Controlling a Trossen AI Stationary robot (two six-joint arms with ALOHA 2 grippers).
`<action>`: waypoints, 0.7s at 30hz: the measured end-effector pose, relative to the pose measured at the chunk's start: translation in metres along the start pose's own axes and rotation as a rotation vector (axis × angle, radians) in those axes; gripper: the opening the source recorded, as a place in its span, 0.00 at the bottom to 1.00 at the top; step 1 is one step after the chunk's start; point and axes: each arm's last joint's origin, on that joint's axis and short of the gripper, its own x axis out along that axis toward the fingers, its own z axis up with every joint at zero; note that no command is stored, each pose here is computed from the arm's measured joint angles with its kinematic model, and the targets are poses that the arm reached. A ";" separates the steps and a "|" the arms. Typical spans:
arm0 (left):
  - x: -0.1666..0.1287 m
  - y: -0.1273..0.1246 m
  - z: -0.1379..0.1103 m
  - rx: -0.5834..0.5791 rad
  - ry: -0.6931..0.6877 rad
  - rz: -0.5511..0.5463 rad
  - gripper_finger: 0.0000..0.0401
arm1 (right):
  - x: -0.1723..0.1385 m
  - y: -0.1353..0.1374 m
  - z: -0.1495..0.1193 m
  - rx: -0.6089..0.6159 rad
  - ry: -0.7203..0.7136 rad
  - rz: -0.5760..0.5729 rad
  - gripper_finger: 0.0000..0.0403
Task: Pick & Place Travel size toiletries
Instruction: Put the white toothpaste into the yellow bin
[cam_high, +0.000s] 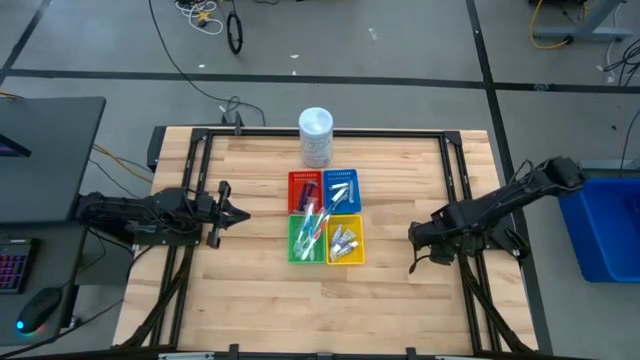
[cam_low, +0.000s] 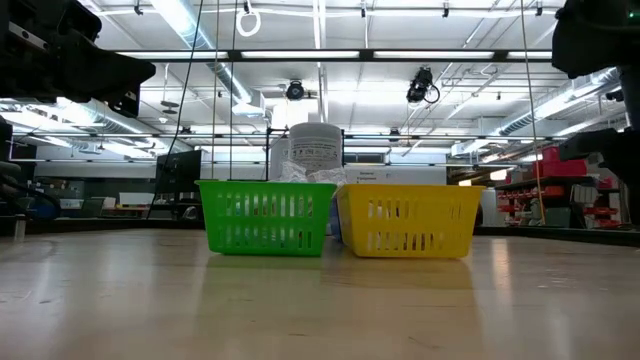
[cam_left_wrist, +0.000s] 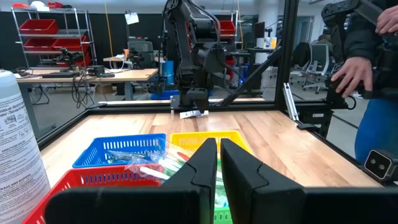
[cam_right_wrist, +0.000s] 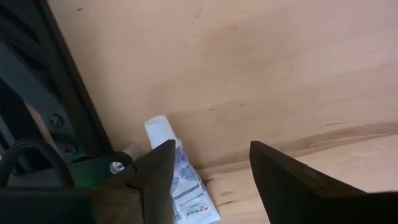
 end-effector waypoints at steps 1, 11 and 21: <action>0.000 0.000 0.000 0.000 0.000 0.000 0.07 | 0.001 0.000 0.000 0.004 -0.003 -0.004 0.54; 0.000 0.000 0.000 0.000 0.000 0.000 0.07 | 0.008 -0.005 -0.012 0.118 -0.010 -0.004 0.53; 0.000 0.000 0.000 0.000 0.000 0.000 0.07 | -0.013 -0.022 -0.020 0.328 0.006 -0.107 0.46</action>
